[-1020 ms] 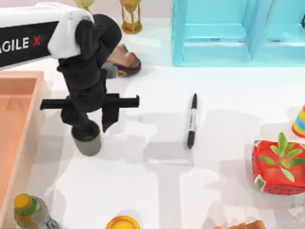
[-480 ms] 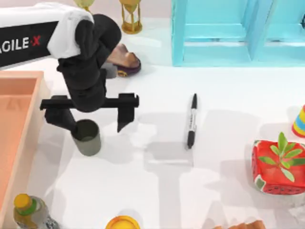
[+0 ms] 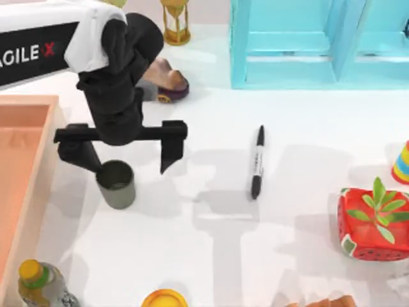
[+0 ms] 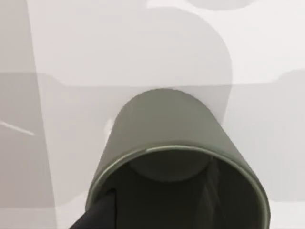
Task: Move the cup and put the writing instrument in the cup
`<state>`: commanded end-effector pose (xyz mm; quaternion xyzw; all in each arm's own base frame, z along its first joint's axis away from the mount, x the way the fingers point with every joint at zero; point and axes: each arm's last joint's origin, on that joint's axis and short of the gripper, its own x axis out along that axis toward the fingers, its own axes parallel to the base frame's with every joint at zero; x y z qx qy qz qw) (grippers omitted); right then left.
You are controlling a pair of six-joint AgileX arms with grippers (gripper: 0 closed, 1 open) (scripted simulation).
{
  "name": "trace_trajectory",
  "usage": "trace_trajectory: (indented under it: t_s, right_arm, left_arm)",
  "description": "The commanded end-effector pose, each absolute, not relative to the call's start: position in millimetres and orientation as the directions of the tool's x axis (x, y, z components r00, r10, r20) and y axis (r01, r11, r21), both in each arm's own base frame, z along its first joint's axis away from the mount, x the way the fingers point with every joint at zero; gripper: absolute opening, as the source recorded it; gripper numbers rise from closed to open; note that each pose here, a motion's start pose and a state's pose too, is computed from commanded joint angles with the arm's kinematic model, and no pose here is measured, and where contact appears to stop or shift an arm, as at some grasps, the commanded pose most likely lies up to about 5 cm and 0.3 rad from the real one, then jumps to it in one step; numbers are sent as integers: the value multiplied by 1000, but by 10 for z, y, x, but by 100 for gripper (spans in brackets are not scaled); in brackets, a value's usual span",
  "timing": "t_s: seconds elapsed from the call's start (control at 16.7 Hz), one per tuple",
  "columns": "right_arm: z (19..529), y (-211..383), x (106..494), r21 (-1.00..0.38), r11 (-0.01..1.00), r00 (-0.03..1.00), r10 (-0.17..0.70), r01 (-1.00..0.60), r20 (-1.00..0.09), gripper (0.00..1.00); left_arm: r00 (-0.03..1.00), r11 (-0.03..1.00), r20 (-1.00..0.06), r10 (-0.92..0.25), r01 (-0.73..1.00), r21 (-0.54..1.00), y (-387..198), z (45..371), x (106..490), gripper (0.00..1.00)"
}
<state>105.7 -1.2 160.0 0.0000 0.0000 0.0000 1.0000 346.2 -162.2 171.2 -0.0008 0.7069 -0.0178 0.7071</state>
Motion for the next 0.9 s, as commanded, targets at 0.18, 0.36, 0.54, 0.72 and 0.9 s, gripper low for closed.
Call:
trace_trajectory:
  t_s: [0.18,0.36,0.54,0.72,0.9]
  right_arm:
    - [1600,-12,1057,0,1000,1000,0,0,0,100]
    - [1600,-12,1057,0,1000,1000,0,0,0,100]
    - [1600,-12,1057,0,1000,1000,0,0,0,100]
    - [1600,-12,1057,0,1000,1000,0,0,0,100]
    - [1600,-12,1057,0,1000,1000,0,0,0,100]
  left_arm:
    - [-4,999,-1000,-24,27,-24,-1667,2021,3527,100]
    - [-8,999,-1000,-22,25,-22,-1672,2536,3544,100]
    - [-3,999,-1000,-24,24,-24,-1635,2950,3486,100]
    - [7,999,-1000,-29,22,-29,-1599,3142,3436,100]
    - [7,999,-1000,-29,22,-29,-1598,3146,3435,100]
